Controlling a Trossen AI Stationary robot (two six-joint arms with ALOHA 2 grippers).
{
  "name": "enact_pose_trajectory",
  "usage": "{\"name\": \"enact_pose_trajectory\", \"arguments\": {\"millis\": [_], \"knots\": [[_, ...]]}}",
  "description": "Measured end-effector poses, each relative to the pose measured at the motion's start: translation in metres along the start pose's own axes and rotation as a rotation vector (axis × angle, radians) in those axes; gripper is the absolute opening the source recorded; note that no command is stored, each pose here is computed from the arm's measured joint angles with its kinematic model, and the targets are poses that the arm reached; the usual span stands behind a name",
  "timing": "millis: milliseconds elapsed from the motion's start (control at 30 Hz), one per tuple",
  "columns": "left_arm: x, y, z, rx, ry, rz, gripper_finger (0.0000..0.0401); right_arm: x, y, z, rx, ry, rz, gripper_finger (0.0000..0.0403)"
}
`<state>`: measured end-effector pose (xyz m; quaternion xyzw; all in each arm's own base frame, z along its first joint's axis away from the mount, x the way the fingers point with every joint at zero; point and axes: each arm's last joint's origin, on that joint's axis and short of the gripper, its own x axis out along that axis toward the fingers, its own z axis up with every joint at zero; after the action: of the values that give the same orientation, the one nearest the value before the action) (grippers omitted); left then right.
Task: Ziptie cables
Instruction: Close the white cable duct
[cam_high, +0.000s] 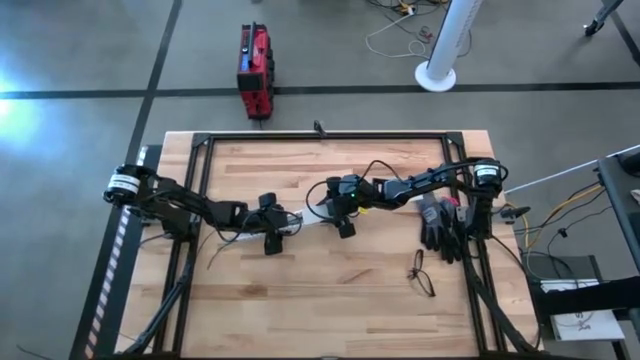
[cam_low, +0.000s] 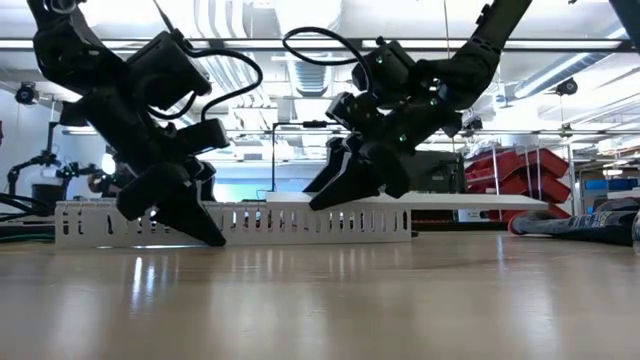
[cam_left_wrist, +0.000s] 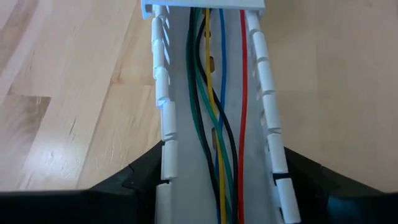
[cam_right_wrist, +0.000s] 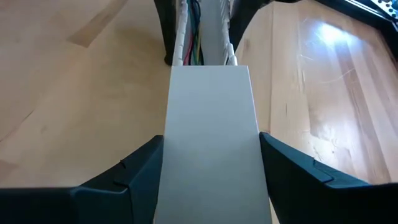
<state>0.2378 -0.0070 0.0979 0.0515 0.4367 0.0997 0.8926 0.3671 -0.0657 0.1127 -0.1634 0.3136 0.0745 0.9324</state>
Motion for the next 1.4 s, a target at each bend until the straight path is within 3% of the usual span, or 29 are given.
{"name": "enact_pose_trajectory", "arguments": {"millis": [667,967,1400], "knots": [[0.000,0.000,0.005,0.047,-0.050,0.009,0.0212,-0.004,-0.013,-0.012,0.116,0.013,0.082,0.0218],[0.000,0.000,0.004,0.037,-0.053,0.013,0.0213,0.015,-0.011,-0.023,0.194,0.040,0.160,0.0218],[0.000,0.000,0.002,0.026,-0.030,0.032,0.0213,0.013,-0.008,-0.024,0.169,0.023,0.260,0.0218]]}}
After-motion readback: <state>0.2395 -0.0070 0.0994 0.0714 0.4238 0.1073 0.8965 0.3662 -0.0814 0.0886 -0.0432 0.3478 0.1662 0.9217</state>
